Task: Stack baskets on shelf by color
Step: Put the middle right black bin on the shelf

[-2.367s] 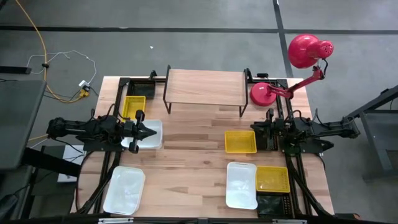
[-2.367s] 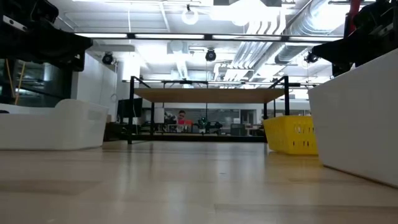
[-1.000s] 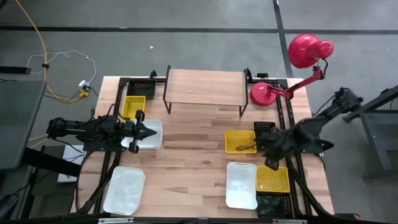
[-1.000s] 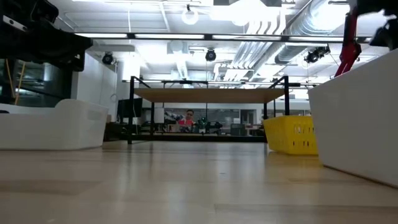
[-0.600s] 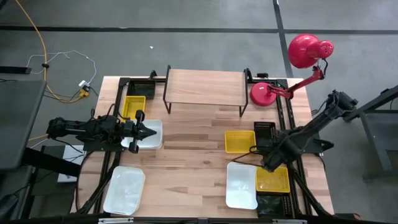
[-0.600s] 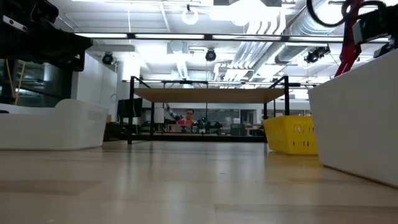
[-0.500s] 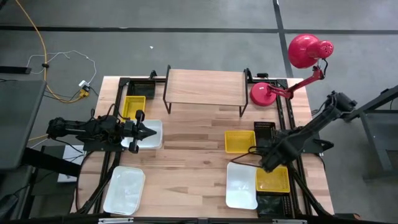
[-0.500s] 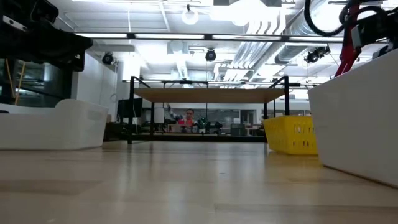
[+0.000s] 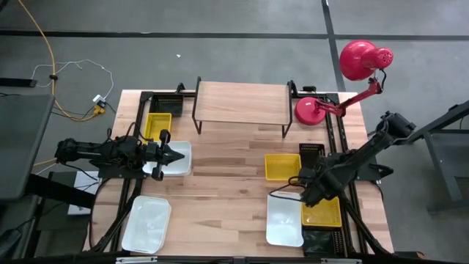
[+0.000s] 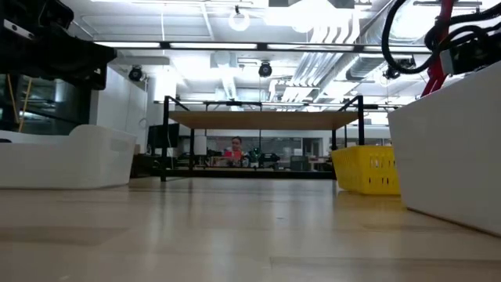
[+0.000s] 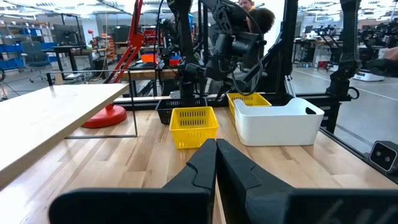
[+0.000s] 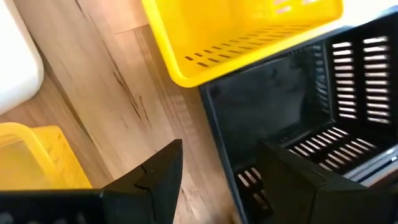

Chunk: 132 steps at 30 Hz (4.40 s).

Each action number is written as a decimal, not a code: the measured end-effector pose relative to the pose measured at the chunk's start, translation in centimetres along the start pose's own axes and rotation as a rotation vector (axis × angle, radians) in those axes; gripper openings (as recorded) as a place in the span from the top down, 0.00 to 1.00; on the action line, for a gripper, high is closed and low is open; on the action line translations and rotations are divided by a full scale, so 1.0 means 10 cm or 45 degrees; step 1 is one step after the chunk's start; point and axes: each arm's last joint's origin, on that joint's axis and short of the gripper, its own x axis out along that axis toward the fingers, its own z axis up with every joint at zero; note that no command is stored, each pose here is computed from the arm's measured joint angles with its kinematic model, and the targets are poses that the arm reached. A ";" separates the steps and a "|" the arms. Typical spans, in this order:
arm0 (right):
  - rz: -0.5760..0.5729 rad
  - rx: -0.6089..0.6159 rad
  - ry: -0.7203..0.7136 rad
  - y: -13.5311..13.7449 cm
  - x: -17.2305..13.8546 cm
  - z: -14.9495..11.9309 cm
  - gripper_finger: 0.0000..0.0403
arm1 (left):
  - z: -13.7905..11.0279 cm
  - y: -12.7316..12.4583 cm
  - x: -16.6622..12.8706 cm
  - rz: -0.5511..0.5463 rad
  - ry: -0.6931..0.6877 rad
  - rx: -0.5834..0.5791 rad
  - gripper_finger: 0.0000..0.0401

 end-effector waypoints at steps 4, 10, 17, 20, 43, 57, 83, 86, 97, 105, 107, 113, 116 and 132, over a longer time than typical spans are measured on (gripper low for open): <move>-0.035 -0.035 0.025 0.04 0.06 0.01 0.52 | 0.00 0.00 0.00 0.000 0.000 0.000 1.00; -0.090 -0.033 0.079 0.07 0.15 0.05 0.52 | 0.00 0.00 0.00 0.000 0.000 0.000 1.00; -0.129 -0.052 0.103 0.04 0.21 0.11 0.60 | 0.00 0.00 0.00 0.000 0.000 0.000 1.00; -0.113 -0.076 0.136 0.03 0.22 0.13 0.74 | 0.00 0.00 0.00 0.000 0.000 0.000 1.00; 0.104 -0.172 0.159 0.00 -0.94 0.48 1.00 | 0.00 0.00 0.00 0.000 0.000 0.000 1.00; 0.417 -0.508 -0.689 0.08 -1.78 0.99 1.00 | 0.00 0.00 0.00 0.000 0.000 0.000 1.00; -0.383 -0.332 -0.329 -0.96 -0.97 1.90 1.00 | 0.00 0.00 0.00 0.000 0.000 0.000 1.00; -0.405 -0.326 -0.291 -1.02 -0.91 1.94 1.00 | 0.00 0.00 0.00 0.000 0.000 0.000 1.00; -0.391 -0.309 -0.171 -1.36 -0.70 2.07 1.00 | 0.00 0.00 0.00 0.000 0.000 0.000 1.00; -0.333 -0.260 -0.152 -1.48 -0.65 2.10 1.00 | 0.00 0.00 0.00 0.000 0.000 0.000 1.00; -0.297 -0.255 -0.149 -1.49 -0.65 2.10 1.00 | 0.00 0.00 0.00 0.000 0.000 0.000 1.00; -0.266 -0.233 -0.145 -1.52 -0.63 2.10 1.00 | 0.00 0.00 0.00 0.000 0.000 0.000 1.00; -0.267 -0.237 -0.147 -1.52 -0.63 2.10 1.00 | 0.00 0.00 0.00 0.000 0.000 0.000 1.00; -0.266 -0.233 -0.165 -1.52 -0.63 2.12 0.96 | 0.00 0.00 0.00 0.000 0.000 0.000 1.00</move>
